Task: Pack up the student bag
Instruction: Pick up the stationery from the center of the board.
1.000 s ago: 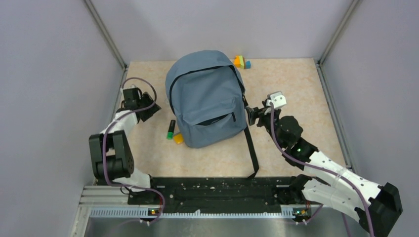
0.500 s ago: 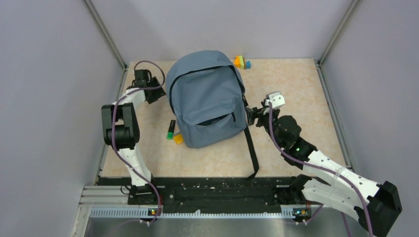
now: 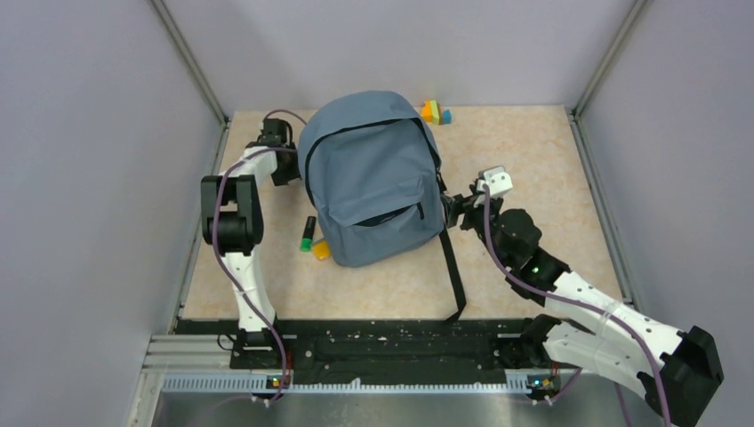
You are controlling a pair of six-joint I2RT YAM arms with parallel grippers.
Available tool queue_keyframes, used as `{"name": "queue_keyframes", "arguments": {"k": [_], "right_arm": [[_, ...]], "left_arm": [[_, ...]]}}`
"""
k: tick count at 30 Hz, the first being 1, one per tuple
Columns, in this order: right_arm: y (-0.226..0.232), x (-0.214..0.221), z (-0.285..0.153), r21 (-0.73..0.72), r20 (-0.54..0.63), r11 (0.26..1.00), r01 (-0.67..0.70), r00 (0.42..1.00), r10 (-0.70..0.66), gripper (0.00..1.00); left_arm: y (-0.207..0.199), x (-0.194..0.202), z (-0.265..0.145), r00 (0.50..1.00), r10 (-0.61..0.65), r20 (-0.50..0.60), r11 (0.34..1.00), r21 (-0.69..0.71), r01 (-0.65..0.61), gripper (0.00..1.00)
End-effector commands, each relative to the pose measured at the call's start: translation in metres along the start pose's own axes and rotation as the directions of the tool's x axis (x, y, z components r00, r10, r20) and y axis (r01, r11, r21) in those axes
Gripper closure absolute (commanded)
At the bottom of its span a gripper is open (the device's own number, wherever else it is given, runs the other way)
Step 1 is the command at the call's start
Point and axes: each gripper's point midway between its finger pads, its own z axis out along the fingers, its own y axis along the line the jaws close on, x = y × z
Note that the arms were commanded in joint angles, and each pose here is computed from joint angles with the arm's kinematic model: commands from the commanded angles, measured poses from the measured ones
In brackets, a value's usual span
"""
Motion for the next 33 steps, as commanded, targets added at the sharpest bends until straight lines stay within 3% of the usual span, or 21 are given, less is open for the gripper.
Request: {"name": "queue_keyframes", "arguments": {"k": [1,14,25,29,33], "right_arm": [[-0.002,-0.012,0.0,0.002,0.042,0.999,-0.034,0.999,0.034,0.31],[-0.004,-0.012,-0.001,0.01,0.044,0.999,-0.033,0.998,0.033,0.31],[-0.002,-0.013,-0.001,-0.002,0.046,0.999,-0.041,0.998,0.042,0.31],[-0.001,-0.015,-0.002,-0.005,0.05,0.999,-0.047,0.998,0.047,0.31],[-0.002,-0.017,-0.003,-0.006,0.057,0.999,-0.051,0.997,0.052,0.31]], "left_arm": [[0.007,-0.001,0.001,0.999,0.049,-0.023,0.997,-0.055,-0.05,0.49],[0.011,0.015,0.002,0.992,0.068,-0.109,0.995,-0.069,-0.076,0.56],[-0.004,0.04,-0.007,0.983,0.113,-0.145,0.992,-0.034,-0.119,0.55],[0.001,0.044,-0.006,0.978,0.113,-0.173,0.99,-0.06,-0.125,0.61],[0.012,0.045,-0.006,0.976,0.106,-0.189,0.987,-0.098,-0.126,0.73]]}}
